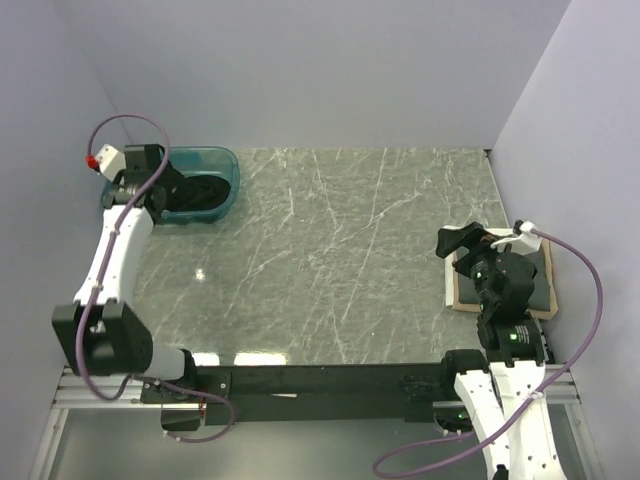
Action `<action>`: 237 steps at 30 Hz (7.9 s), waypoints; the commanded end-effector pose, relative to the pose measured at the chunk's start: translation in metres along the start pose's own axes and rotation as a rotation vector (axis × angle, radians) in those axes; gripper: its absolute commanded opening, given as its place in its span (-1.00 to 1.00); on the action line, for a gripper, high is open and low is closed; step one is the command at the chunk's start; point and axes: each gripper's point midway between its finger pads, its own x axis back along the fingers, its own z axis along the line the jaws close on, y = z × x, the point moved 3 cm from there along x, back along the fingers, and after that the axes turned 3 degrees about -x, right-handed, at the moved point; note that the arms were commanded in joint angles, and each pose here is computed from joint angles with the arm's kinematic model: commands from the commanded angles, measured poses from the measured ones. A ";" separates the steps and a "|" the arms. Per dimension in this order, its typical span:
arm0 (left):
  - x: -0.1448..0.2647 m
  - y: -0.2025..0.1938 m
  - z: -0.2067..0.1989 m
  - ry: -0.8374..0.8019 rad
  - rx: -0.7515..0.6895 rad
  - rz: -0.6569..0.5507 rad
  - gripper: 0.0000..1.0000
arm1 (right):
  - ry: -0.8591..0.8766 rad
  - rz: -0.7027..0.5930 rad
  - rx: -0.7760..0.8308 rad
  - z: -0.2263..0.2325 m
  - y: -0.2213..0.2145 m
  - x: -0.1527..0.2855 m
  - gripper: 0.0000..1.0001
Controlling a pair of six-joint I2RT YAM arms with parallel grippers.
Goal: Fold and stack the t-shirts
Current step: Grab the tshirt from the pile, then move the tshirt to the center of the board, then flatten the tshirt out
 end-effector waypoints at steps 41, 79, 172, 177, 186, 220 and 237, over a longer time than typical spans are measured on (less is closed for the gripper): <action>-0.086 0.092 -0.092 -0.140 -0.061 -0.004 -0.99 | -0.070 0.054 0.028 -0.020 -0.025 -0.031 0.91; 0.120 -0.151 -0.148 -0.593 -0.237 0.093 -0.99 | 0.011 0.299 0.025 -0.014 -0.068 -0.010 0.84; 0.188 0.053 -0.269 -0.971 -0.077 -0.232 -0.99 | 0.110 -0.268 0.230 0.197 0.215 -0.071 -1.00; 0.222 0.088 -0.307 -1.104 -0.082 -0.265 -0.99 | 0.139 -0.285 0.239 0.208 0.259 -0.068 -1.00; 0.170 0.007 -0.218 -0.933 -0.112 -0.023 -0.99 | 0.099 0.054 0.201 0.135 0.150 -0.025 -1.00; 0.100 -0.277 -0.027 -0.570 -0.346 0.548 0.99 | 0.005 0.568 0.177 0.071 -0.100 -0.119 0.65; 0.055 -0.323 -0.036 -0.417 -0.446 0.582 0.99 | -0.145 0.885 0.261 0.057 -0.210 -0.259 0.74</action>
